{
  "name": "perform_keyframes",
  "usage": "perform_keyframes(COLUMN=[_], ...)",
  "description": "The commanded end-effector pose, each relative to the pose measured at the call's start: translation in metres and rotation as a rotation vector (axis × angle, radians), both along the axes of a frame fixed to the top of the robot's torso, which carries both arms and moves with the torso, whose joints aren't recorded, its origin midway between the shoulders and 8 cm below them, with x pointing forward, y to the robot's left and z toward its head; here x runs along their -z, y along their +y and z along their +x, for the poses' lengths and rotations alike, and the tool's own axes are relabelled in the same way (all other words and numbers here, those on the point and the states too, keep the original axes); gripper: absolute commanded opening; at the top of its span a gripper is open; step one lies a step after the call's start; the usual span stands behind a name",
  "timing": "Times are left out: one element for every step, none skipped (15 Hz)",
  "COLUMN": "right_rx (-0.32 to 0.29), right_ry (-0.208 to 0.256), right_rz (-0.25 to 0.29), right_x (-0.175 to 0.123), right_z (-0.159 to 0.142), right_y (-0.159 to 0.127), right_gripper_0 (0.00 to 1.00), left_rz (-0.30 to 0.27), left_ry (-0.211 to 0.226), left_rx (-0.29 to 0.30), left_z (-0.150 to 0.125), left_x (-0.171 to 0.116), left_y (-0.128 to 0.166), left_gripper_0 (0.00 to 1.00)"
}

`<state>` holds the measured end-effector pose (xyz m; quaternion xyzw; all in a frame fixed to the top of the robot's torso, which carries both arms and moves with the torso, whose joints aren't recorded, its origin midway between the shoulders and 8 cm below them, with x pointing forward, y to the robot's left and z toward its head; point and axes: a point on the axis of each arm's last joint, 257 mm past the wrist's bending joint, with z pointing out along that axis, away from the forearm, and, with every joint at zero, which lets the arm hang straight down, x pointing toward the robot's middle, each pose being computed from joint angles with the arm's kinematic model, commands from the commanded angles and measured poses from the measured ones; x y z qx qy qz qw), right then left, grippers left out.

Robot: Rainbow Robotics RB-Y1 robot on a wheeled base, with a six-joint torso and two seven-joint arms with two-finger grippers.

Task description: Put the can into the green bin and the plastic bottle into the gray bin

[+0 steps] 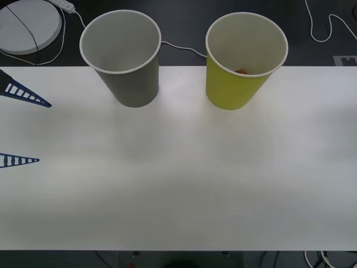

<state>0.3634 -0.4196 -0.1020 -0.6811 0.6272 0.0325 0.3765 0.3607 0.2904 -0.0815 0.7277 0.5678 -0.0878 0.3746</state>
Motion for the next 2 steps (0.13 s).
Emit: perform_keyframes(right_rx=[0.000,0.000], right_ry=[0.000,0.000], right_rz=[0.000,0.000], right_x=[0.0000,0.0000], right_z=[0.0000,0.0000], right_y=[0.0000,0.0000], right_gripper_0=[1.00,1.00], left_rz=[0.000,0.000], left_ry=[0.000,0.000], left_rx=[0.000,0.000], left_z=[0.0000,0.0000], left_x=[0.0001,0.0001], left_y=[0.0000,0.0000], left_gripper_0=[1.00,1.00])
